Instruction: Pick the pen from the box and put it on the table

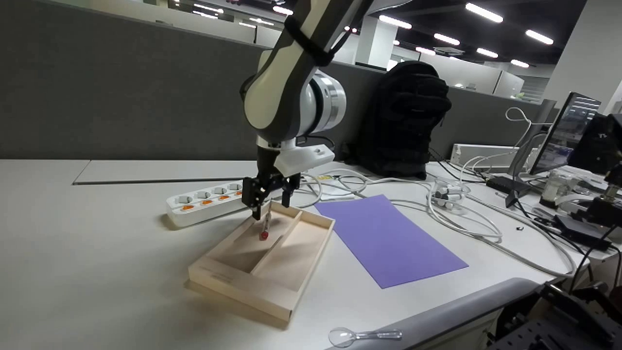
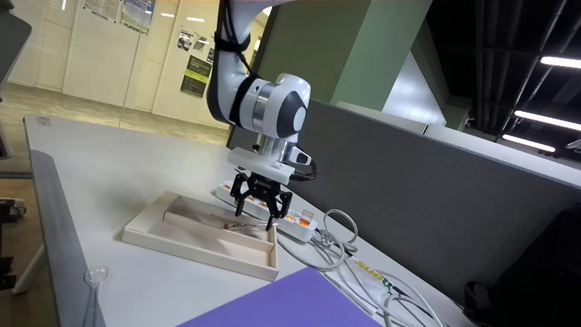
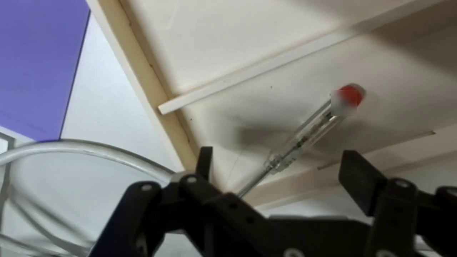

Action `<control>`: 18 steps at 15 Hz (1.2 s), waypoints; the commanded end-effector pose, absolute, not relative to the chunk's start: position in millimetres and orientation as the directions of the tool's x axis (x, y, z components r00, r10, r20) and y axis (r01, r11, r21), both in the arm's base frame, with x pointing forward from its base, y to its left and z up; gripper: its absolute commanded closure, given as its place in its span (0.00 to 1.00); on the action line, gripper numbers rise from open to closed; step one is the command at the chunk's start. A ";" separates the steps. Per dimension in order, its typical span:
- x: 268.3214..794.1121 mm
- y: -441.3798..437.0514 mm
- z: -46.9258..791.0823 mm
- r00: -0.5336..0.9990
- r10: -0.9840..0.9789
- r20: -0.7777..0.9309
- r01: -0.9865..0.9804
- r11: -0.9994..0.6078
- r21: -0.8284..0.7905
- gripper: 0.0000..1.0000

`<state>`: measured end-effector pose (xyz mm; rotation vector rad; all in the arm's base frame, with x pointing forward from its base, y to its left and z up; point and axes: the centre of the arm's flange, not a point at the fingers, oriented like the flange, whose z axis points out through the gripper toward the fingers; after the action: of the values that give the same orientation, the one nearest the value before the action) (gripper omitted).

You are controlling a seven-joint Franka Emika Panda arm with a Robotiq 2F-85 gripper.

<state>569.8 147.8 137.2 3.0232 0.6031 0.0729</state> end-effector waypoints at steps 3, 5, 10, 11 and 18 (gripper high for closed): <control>579.0 154.2 131.5 0.919 0.391 0.046 0.389 -0.920 0.050 0.55; 579.2 155.0 130.0 0.919 0.391 0.043 0.389 -0.920 0.046 0.69; 578.4 152.7 138.3 0.919 0.391 0.044 0.389 -0.920 0.042 0.99; 578.2 149.2 147.4 0.925 0.376 0.059 0.374 -0.927 0.039 0.99; 567.0 117.6 232.8 0.956 0.233 0.178 0.231 -0.972 0.032 0.96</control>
<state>587.7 137.1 189.2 3.0867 0.4893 0.2165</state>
